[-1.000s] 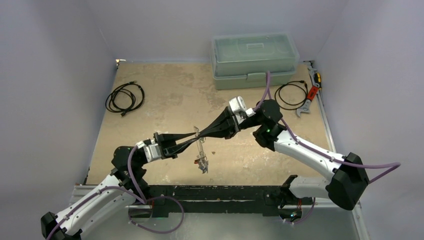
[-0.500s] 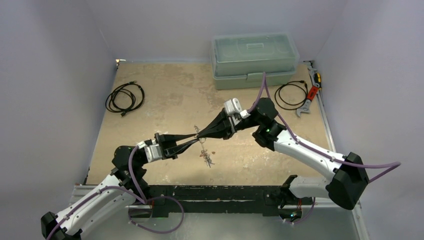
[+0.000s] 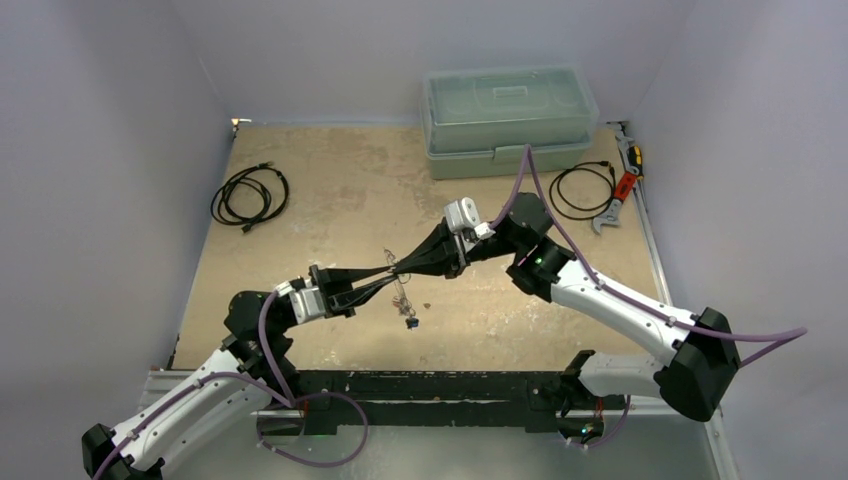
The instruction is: Put the keys on the keyring
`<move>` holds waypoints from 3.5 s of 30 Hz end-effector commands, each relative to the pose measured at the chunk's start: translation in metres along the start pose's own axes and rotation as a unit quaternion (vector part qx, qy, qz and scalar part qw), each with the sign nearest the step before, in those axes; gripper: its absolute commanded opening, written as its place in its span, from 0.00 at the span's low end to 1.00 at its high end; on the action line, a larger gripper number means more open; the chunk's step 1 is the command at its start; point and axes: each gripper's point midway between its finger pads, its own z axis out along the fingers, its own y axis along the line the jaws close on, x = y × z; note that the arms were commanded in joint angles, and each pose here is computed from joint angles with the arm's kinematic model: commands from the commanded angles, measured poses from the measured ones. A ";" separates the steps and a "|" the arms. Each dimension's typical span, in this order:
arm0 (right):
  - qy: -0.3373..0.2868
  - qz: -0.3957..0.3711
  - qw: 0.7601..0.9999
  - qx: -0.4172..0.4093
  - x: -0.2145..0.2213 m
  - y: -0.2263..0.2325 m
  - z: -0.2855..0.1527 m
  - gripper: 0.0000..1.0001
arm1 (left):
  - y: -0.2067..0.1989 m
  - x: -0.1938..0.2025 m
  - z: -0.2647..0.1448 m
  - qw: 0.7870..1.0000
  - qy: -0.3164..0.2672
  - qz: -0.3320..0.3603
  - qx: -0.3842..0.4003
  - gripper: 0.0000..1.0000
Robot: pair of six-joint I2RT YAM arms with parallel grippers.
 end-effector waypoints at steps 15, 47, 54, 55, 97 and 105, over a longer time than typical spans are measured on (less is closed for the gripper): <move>-0.013 -0.023 0.999 -0.036 -0.029 0.019 0.001 0.15 | 0.006 -0.005 0.001 0.999 0.008 0.031 -0.006 0.00; 0.018 0.297 0.764 0.573 0.106 -0.051 -0.150 0.78 | 0.067 0.069 -0.007 0.958 0.171 -0.110 -0.204 0.63; 0.092 0.417 0.632 0.647 0.168 -0.005 -0.191 0.78 | 0.066 0.093 -0.001 0.937 0.229 -0.165 -0.208 0.85; 0.110 0.423 0.619 0.653 0.175 0.000 -0.195 0.77 | 0.066 0.095 0.000 0.933 0.236 -0.172 -0.209 0.91; 0.010 0.403 0.573 0.714 0.141 -0.082 -0.219 0.98 | 0.084 0.122 -0.025 0.899 0.223 -0.189 -0.327 0.99; -0.013 0.524 0.505 0.685 0.152 -0.038 -0.207 0.97 | 0.080 0.134 -0.016 0.861 0.309 -0.230 -0.333 0.99</move>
